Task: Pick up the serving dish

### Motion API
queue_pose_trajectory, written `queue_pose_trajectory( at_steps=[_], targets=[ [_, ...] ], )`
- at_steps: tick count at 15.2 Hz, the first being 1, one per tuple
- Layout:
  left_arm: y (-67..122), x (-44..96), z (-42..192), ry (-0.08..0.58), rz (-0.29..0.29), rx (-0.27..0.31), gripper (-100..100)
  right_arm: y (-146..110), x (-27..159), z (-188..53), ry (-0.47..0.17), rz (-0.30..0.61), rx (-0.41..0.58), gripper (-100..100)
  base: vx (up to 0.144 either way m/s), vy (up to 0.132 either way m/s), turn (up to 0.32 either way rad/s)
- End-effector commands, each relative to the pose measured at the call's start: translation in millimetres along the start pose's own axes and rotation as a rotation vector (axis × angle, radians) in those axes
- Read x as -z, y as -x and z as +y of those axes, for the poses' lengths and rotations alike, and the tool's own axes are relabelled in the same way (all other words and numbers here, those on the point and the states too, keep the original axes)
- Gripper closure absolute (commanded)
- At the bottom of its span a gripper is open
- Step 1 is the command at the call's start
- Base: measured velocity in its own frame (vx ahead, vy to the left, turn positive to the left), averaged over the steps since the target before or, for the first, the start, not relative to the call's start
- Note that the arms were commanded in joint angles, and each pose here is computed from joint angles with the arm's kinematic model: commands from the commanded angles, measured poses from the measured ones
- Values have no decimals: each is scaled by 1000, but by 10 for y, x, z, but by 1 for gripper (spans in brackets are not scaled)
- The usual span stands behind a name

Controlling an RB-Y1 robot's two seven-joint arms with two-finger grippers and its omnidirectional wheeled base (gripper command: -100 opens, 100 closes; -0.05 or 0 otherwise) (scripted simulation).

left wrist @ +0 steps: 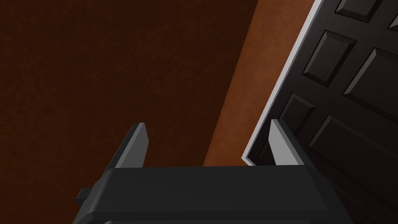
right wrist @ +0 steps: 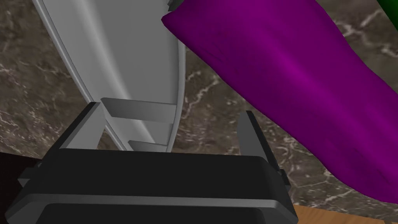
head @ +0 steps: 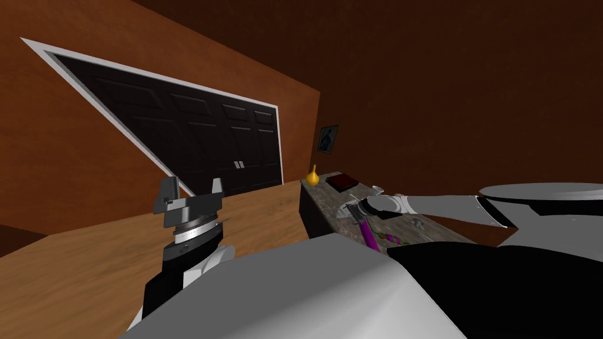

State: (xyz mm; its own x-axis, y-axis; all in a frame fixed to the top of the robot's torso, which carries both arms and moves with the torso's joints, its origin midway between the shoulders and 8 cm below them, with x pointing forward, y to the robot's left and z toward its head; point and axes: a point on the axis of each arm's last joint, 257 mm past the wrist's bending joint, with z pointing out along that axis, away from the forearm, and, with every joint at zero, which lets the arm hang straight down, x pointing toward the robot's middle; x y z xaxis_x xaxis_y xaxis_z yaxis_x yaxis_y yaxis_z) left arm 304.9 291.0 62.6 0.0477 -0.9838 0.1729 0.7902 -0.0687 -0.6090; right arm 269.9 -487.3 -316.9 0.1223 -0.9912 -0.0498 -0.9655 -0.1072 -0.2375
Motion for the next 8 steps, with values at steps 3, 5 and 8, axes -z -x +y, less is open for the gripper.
queue_pose_trajectory(
  at_steps=[3,5,8],
  targets=[
    [0,0,0,0,0,0,0,-40,-96,17,-1,3,-4,-100,-6,32,26],
    [0,0,0,0,0,0,0,-45,-106,17,-3,3,-3,100,-1,4,-1],
    [0,0,0,0,0,0,0,-48,-102,11,-4,4,-5,100,0,0,0]
  ],
)
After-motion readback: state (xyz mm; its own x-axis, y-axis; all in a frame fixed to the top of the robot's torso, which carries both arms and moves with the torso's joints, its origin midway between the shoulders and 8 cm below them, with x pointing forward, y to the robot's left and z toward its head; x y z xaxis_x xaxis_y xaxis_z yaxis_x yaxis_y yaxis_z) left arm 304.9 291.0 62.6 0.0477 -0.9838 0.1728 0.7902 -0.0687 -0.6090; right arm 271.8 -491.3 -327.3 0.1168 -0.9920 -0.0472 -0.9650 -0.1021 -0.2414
